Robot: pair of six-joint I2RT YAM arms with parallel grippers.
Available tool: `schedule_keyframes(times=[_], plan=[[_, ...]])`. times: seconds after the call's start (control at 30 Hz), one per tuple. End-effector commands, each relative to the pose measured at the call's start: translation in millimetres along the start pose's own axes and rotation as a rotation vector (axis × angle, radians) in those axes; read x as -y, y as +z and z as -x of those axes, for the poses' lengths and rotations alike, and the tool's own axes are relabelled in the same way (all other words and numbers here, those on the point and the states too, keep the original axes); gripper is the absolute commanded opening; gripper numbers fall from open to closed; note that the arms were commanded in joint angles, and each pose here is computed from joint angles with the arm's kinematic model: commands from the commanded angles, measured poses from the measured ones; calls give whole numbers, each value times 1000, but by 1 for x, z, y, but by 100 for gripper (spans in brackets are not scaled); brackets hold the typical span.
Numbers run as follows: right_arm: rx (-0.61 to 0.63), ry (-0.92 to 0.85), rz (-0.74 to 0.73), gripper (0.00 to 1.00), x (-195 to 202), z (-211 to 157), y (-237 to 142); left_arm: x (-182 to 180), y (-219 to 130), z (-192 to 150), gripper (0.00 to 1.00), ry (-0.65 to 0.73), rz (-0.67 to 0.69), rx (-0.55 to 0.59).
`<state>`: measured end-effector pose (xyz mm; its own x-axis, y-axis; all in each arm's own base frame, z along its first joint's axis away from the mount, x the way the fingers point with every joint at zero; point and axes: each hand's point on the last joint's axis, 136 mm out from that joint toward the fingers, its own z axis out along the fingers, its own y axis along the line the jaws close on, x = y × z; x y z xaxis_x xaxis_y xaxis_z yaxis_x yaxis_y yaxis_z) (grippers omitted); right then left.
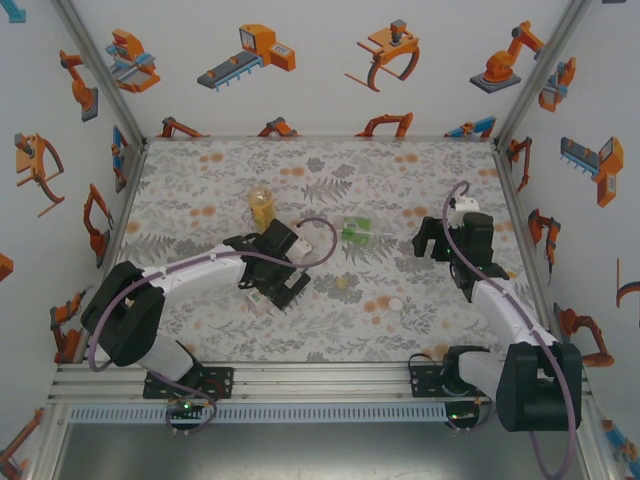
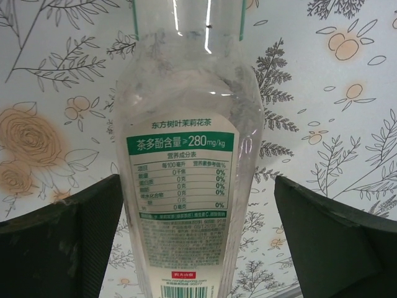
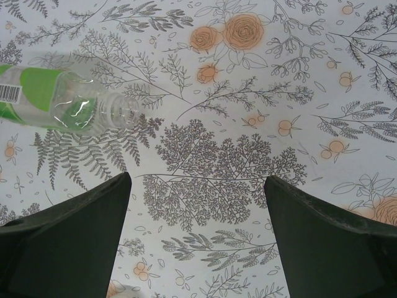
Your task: Screw on the bottle caps
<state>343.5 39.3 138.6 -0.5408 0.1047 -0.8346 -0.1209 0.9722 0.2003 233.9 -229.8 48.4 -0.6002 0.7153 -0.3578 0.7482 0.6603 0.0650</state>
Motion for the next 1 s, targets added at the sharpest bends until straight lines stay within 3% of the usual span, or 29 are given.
schedule_keyframes(times=[0.0,0.6,0.97], plan=[[-7,9,-1,79,-2,-1,0,1,1,7,98,29,-24,35],[-6,6,-3,78,-2,-1,0,3,23,-9,88,67,-39,-98],[-13,2,-1,78,-3,-2,0,6,24,-9,72,79,-61,-111]])
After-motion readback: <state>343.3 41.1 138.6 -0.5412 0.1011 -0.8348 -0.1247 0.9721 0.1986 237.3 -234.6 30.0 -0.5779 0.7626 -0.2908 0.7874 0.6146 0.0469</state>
